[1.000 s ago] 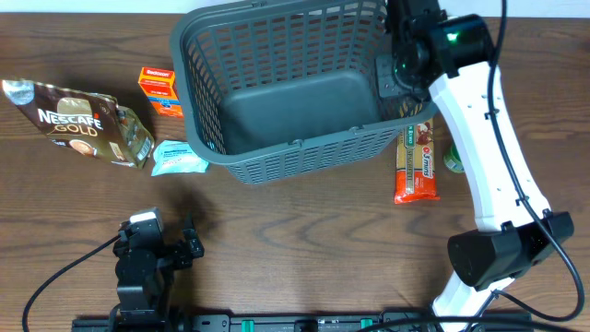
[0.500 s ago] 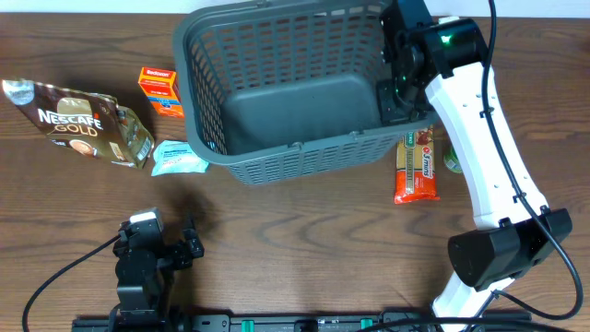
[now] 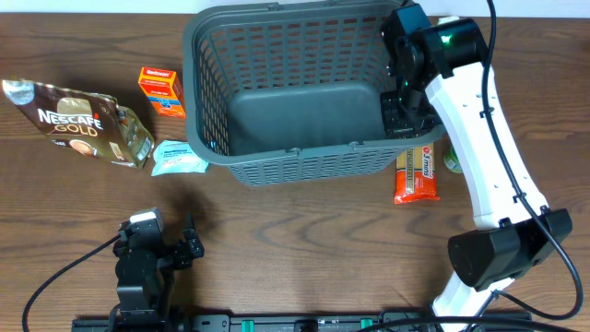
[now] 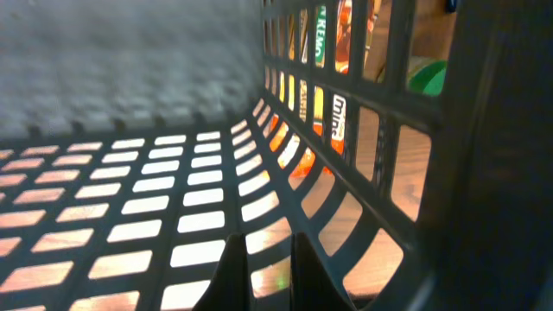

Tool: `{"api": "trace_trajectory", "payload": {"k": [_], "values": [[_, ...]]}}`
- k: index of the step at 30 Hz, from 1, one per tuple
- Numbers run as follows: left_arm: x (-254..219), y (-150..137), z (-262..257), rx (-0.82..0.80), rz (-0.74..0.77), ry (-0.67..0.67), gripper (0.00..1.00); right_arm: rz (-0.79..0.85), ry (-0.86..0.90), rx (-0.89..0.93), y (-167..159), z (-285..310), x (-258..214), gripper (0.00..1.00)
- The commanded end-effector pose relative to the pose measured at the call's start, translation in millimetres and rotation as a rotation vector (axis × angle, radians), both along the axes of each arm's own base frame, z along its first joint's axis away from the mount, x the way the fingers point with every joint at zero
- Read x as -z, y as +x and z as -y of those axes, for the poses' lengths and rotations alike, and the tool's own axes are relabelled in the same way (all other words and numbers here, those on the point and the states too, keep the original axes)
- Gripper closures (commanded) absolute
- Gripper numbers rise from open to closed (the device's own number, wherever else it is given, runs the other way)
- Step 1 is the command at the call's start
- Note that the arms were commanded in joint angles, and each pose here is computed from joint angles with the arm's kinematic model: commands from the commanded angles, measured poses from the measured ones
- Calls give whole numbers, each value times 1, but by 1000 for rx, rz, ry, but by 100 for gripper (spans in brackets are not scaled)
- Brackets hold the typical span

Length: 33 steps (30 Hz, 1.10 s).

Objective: Pack container

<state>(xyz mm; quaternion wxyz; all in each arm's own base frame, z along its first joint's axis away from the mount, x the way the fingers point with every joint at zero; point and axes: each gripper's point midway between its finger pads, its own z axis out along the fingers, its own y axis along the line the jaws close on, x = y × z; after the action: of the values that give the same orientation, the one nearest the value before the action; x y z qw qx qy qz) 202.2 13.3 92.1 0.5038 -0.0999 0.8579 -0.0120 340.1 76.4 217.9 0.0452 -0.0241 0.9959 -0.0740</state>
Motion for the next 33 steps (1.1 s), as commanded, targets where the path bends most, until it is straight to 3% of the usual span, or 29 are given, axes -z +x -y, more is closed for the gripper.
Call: {"api": "trace_trajectory", "payload": {"k": [1,7,12,24,33], "values": [[4,0,-1,3,-7,15,2,98,31,31,10,2,-19,99],[4,0,-1,3,-6,15,1,429,89,-47,29,3,-96,99],[4,0,-1,3,-7,15,1,614,89,1,26,28,-144,99],[4,0,-1,3,-6,15,1,668,4,223,24,122,-157,99],[4,0,-1,3,-6,15,2,660,-39,296,61,171,-134,99]]}}
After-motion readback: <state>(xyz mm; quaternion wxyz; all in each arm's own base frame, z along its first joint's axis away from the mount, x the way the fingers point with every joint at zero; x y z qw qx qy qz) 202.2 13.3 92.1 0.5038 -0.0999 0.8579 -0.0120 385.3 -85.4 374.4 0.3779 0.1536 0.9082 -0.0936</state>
